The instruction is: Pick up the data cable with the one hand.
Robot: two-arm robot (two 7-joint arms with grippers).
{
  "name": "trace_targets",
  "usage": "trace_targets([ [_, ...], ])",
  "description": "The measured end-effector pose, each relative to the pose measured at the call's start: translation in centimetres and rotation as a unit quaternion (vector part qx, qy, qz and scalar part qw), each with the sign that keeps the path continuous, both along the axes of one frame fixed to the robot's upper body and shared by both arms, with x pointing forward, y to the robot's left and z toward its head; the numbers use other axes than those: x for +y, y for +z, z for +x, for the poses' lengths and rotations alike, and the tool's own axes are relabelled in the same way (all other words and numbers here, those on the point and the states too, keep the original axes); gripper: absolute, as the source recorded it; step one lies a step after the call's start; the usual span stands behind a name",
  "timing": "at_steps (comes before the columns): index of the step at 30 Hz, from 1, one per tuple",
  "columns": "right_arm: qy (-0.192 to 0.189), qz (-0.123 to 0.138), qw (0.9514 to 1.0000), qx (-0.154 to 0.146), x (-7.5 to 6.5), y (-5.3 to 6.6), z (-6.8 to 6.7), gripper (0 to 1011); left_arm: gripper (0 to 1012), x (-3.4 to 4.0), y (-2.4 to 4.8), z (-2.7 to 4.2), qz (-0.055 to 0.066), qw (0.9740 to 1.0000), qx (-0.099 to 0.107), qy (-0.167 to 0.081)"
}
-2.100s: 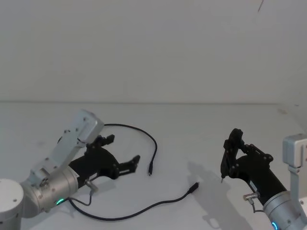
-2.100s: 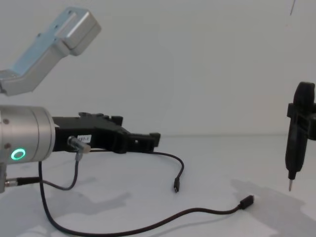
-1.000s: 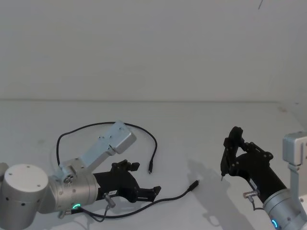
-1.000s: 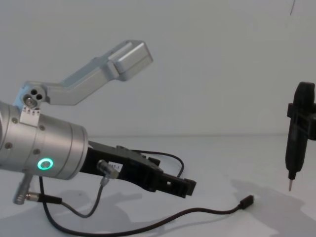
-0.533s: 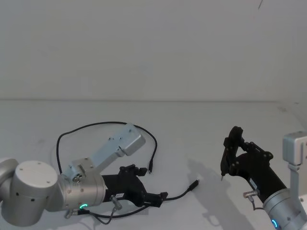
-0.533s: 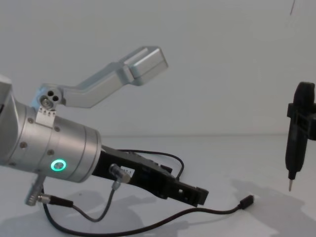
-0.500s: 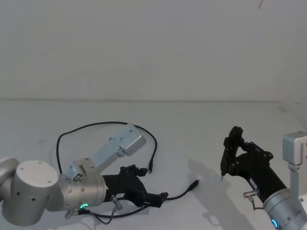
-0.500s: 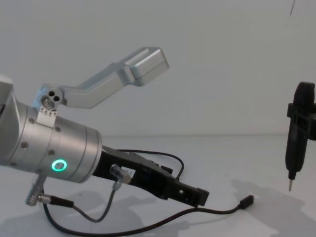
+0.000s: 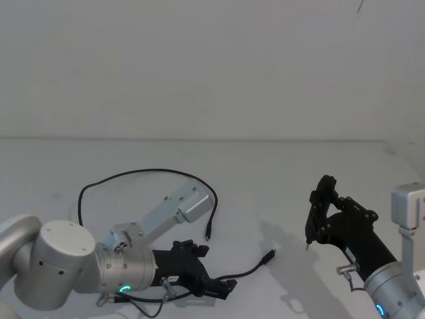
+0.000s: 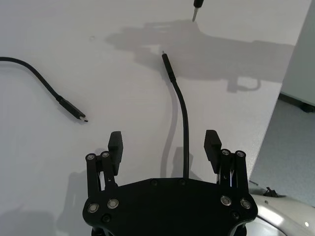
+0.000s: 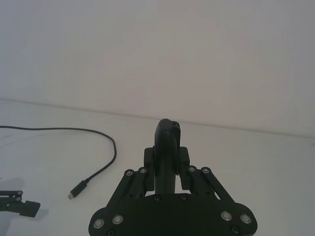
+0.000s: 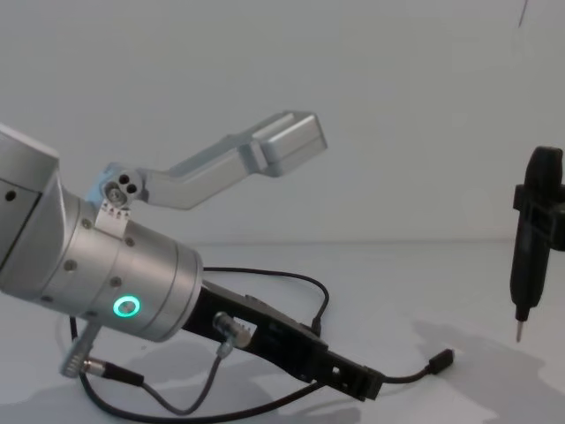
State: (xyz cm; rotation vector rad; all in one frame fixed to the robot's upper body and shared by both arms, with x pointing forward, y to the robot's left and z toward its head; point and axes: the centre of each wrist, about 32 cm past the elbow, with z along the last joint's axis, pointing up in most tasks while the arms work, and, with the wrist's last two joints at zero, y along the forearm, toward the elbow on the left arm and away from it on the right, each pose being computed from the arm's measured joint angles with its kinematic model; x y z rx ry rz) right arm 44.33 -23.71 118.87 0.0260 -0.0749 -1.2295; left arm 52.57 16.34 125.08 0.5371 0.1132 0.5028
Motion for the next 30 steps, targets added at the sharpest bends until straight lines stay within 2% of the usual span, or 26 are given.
trace_targets([
  [4,0.000,0.000,1.0000,0.000,0.00,0.00,0.00,279,989,-0.20,-0.02,0.05,0.005,1.0000,0.004,-0.001],
  [11,0.000,0.000,1.0000,0.000,0.00,0.00,0.00,279,821,-0.45,-0.02,0.11,0.011,0.9999,0.009,-0.002],
  [14,0.000,0.000,1.0000,0.000,0.00,0.00,0.00,279,738,-0.50,-0.04,0.14,0.013,0.9999,0.011,-0.002],
  [15,0.000,0.000,1.0000,0.000,0.00,0.00,0.00,279,672,-0.52,-0.04,0.14,0.013,0.9998,0.011,-0.002],
  [17,0.000,0.000,1.0000,0.000,0.00,0.00,0.00,279,657,-0.55,-0.04,0.15,0.014,0.9998,0.012,-0.002],
  [18,0.000,0.000,1.0000,0.000,0.00,0.00,0.00,279,599,-0.56,-0.03,0.16,0.014,0.9998,0.012,-0.002],
  [22,0.000,0.000,1.0000,0.000,0.00,0.00,0.00,279,488,-0.61,-0.04,0.17,0.016,0.9998,0.014,-0.002],
  [23,0.000,0.000,1.0000,0.000,0.00,0.00,0.00,279,429,-0.62,-0.04,0.17,0.016,0.9998,0.014,-0.002],
  [25,0.000,0.000,1.0000,0.000,0.00,0.00,0.00,279,394,-0.63,-0.05,0.18,0.016,0.9998,0.014,-0.002],
  [26,0.000,0.000,1.0000,0.000,0.00,0.00,0.00,279,327,-0.64,-0.05,0.18,0.017,0.9998,0.014,-0.002],
  [30,0.000,0.000,1.0000,0.000,0.00,0.00,0.00,279,227,-0.66,-0.04,0.19,0.017,0.9997,0.015,-0.002],
])
